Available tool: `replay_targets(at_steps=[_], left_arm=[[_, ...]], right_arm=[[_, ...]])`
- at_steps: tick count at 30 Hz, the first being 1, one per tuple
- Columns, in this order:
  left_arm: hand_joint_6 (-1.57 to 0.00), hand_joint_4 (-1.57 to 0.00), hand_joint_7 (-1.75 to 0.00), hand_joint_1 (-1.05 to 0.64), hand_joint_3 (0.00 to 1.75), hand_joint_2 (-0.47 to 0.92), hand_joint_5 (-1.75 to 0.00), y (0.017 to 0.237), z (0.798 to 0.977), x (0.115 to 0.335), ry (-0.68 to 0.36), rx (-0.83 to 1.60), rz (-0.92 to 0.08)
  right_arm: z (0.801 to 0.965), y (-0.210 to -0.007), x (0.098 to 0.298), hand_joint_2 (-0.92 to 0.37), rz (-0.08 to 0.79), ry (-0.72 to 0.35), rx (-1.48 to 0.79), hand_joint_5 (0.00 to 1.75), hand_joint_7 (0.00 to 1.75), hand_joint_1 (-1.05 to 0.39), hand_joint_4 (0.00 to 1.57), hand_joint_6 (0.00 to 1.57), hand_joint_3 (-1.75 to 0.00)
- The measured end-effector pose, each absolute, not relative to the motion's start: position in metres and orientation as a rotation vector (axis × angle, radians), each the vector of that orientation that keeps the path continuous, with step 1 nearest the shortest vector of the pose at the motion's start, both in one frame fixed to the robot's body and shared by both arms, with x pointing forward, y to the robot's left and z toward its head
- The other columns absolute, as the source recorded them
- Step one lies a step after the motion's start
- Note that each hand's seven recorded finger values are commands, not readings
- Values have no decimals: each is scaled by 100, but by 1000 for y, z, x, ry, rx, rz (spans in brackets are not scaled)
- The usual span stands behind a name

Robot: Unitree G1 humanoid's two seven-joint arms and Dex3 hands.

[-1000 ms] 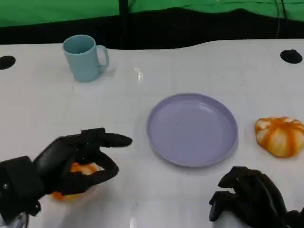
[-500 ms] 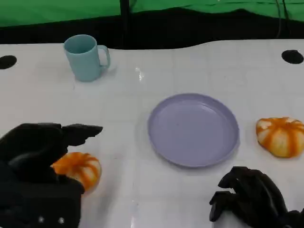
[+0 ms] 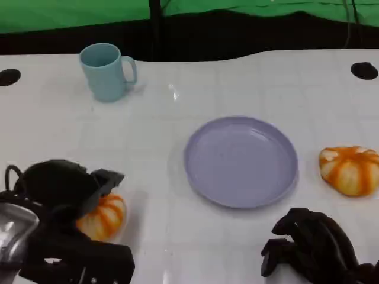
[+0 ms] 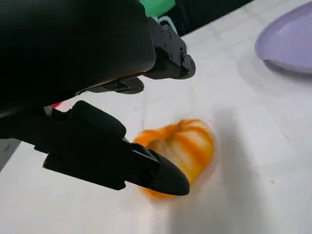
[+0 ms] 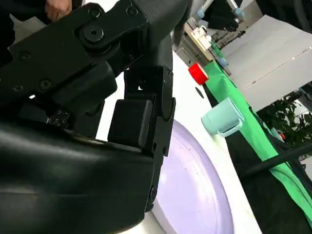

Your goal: Grasp the bread from the table and place it into the plate.

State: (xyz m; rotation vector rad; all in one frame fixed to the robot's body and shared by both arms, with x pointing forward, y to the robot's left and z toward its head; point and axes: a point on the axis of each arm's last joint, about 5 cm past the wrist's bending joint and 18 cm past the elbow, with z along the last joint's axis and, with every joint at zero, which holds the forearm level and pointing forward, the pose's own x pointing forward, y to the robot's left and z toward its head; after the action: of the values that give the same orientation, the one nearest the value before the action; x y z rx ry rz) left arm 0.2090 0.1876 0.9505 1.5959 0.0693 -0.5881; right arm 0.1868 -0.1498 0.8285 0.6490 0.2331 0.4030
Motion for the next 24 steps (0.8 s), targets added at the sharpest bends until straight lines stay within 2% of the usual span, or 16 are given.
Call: replay_targets(at_steps=[11,17,18,19,20,22,24], left_arm=[[-23,-34,-1,-70,0,82,-6,178,914,233,188,1654,-624],[-31,-53,-2,-56,1,86,-13,174,895,244,197,1656,-586],[-45,-60,-3,-48,5,88,-80,174,893,245,194,1655,-577],[-59,-58,-4,-43,11,90,-133,174,892,246,189,1657,-576],[-71,-60,-6,-40,18,91,-149,174,890,248,181,1660,-577],[-93,-59,-9,-37,33,92,-166,174,890,252,160,1670,-578],[-101,-57,-10,-36,41,92,-172,174,890,256,155,1668,-575]], right_arm=[[828,-150,186,-72,397,244,650,79,37,-103,155,157,0],[828,-151,185,-73,404,242,648,79,37,-104,155,157,0],[828,-151,185,-72,406,242,648,78,37,-104,155,157,0],[828,-151,184,-72,405,242,648,78,37,-104,155,157,0],[828,-151,184,-72,405,241,648,78,37,-104,155,157,0],[828,-151,184,-73,403,239,649,78,37,-103,156,157,0],[828,-151,184,-73,403,238,649,78,37,-103,156,157,-1]])
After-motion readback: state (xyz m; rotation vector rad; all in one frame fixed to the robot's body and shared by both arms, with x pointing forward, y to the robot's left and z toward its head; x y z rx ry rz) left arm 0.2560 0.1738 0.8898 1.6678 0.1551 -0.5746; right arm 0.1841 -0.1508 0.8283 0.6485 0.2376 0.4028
